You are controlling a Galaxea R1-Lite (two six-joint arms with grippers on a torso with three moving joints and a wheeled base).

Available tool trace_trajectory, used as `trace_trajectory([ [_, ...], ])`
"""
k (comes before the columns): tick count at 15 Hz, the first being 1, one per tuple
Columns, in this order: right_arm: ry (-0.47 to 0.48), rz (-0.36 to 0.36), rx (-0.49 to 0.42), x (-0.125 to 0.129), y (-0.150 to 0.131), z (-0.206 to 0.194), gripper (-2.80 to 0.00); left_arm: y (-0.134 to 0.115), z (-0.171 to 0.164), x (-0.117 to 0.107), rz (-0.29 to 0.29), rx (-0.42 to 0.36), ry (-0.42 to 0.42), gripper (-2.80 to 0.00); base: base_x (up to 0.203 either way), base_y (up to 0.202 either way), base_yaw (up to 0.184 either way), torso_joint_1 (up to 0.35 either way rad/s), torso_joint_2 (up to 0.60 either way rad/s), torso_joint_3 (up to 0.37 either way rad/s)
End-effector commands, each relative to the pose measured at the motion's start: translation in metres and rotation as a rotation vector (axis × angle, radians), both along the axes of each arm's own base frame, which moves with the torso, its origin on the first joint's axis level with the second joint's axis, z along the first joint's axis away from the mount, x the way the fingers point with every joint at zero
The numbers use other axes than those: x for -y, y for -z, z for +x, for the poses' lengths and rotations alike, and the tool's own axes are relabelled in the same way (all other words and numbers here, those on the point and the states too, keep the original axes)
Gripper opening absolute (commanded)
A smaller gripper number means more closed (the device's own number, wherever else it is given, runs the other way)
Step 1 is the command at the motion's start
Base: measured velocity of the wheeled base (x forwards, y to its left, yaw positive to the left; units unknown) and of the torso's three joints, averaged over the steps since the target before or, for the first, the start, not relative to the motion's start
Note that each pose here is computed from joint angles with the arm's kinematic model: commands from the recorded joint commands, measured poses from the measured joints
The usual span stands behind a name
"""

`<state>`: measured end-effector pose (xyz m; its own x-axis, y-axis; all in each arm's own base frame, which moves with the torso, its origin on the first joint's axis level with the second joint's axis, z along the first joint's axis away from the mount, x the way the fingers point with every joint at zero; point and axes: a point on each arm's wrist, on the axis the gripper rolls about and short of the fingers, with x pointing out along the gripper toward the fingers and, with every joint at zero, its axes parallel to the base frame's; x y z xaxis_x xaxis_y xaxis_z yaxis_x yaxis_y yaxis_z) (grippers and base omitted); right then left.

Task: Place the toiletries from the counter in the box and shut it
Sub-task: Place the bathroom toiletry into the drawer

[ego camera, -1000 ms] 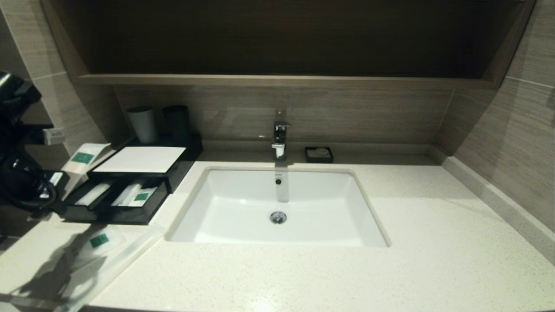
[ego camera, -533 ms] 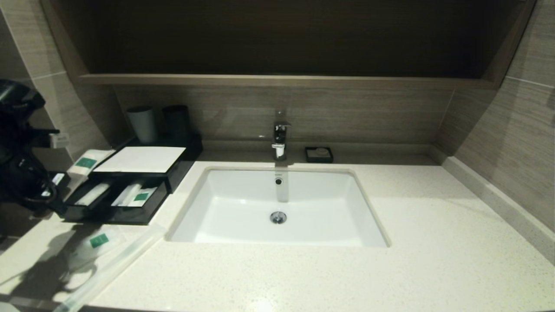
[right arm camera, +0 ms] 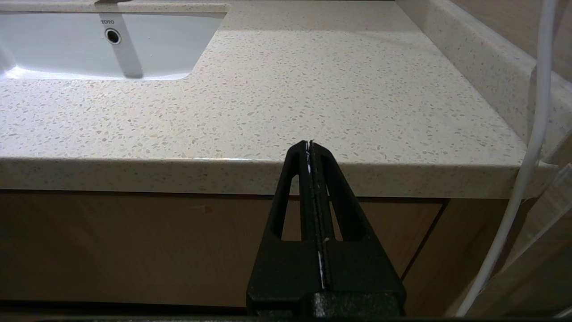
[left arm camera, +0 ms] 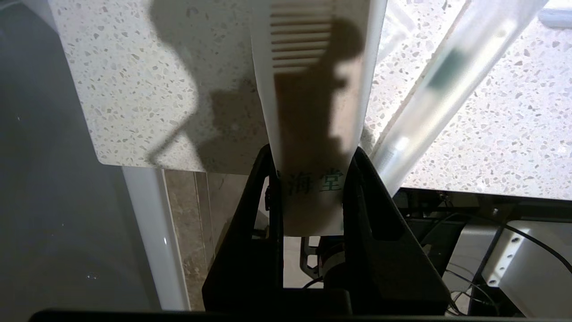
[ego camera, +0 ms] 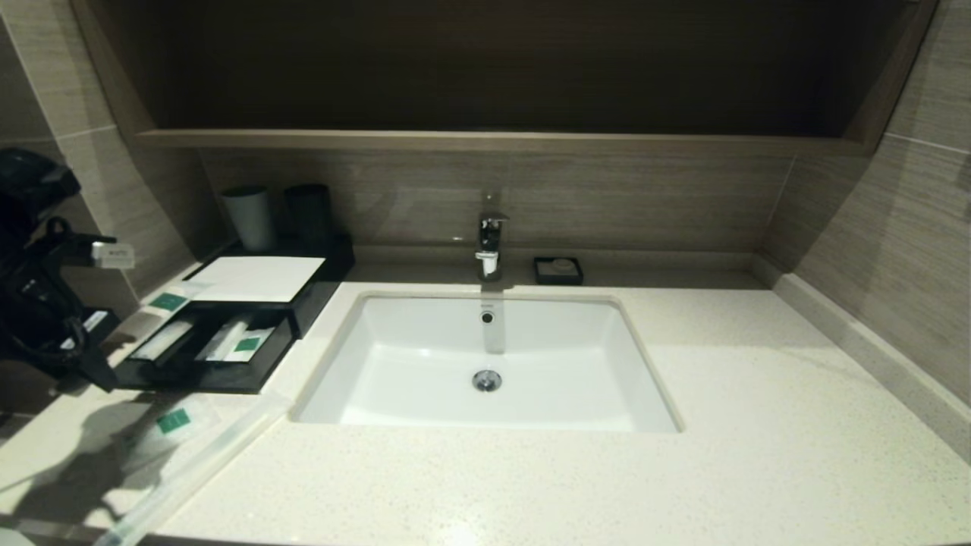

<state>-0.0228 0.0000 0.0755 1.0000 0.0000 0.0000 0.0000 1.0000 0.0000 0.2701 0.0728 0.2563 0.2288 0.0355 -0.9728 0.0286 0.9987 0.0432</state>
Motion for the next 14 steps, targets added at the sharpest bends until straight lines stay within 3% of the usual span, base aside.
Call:
trace_trajectory([
  [1,0.000,0.000,0.000,0.000,0.000,0.000,-2.80,0.006,0.005,-0.007,-0.006,-0.032,-0.016,-2.80,0.000,0.000,0.000,0.000,0.00,0.000],
  [5,0.000,0.000,0.000,0.000,0.000,0.000,-2.80,0.020,0.013,-0.020,-0.017,-0.084,-0.026,-2.80,0.000,0.000,0.000,0.000,0.00,0.000],
  [14,0.000,0.000,0.000,0.000,0.000,0.000,-2.80,0.031,0.028,-0.023,-0.033,-0.122,-0.015,-2.80,0.000,0.000,0.000,0.000,0.00,0.000],
])
